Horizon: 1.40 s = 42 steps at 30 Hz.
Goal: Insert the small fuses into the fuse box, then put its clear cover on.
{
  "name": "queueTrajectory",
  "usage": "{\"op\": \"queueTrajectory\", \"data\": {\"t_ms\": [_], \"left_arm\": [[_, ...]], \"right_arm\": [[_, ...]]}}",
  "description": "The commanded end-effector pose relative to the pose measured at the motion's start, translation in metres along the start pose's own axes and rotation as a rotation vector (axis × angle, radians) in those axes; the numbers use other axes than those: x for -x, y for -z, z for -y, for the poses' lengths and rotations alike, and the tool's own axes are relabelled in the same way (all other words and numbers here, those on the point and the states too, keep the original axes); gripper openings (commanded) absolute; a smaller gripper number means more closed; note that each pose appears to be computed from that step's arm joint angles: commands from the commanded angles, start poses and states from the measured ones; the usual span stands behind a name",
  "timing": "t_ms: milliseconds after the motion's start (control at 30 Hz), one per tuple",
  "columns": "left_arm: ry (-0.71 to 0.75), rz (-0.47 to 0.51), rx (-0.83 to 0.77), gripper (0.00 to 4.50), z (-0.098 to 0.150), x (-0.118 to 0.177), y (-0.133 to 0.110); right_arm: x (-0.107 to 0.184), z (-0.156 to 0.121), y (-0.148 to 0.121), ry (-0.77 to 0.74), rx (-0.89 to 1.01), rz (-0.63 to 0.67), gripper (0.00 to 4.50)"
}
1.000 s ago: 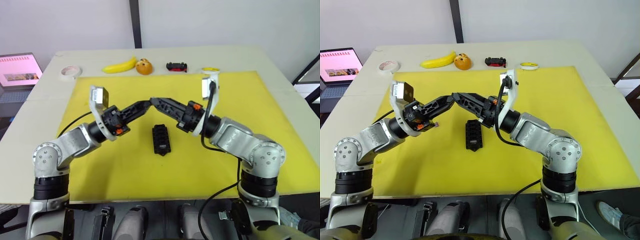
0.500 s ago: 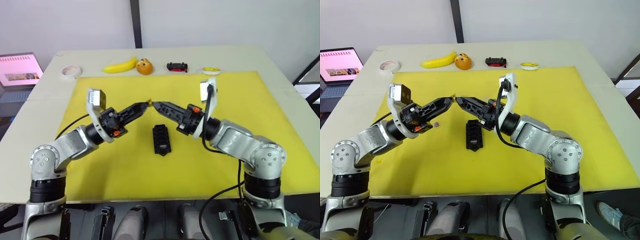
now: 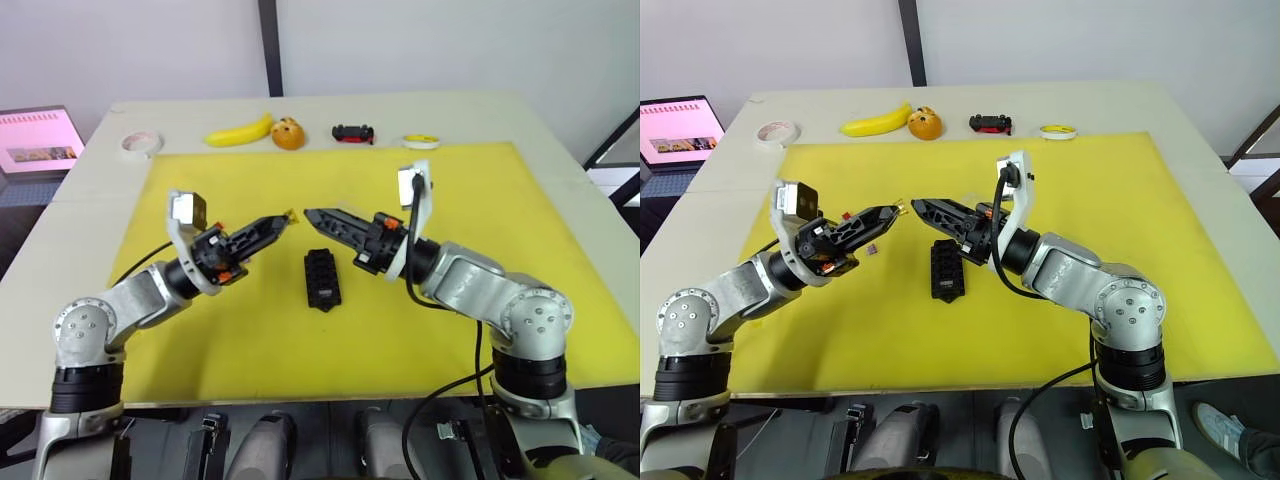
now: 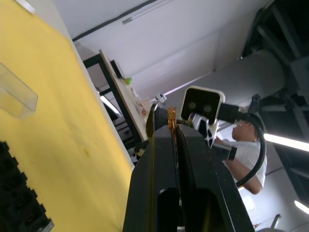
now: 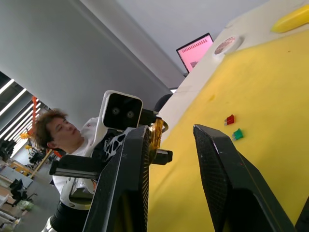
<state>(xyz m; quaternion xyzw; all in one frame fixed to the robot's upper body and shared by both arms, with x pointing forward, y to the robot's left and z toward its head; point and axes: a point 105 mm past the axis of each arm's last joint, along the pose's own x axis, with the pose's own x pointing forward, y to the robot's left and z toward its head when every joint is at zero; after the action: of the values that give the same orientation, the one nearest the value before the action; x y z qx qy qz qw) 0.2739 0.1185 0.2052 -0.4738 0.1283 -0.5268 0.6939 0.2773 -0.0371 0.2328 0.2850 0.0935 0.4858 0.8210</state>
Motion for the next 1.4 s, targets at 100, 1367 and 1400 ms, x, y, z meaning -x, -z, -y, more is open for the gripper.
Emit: {"op": "queueTrajectory", "data": {"t_ms": [100,1367,1400], "left_arm": [[0.028,-0.003,-0.012,0.00,-0.001,0.003,0.000],[0.091,-0.031,-0.035,0.00,0.014,-0.019,-0.010],[0.092,-0.031,-0.035,0.00,0.015,-0.019,-0.011]], "right_arm": [[0.001,-0.018,-0.003,-0.077,0.035,0.005,1.52],[-0.005,-0.008,-0.003,-0.070,0.062,-0.045,1.52],[-0.005,-0.008,-0.002,-0.070,0.062,-0.046,1.52]]}}
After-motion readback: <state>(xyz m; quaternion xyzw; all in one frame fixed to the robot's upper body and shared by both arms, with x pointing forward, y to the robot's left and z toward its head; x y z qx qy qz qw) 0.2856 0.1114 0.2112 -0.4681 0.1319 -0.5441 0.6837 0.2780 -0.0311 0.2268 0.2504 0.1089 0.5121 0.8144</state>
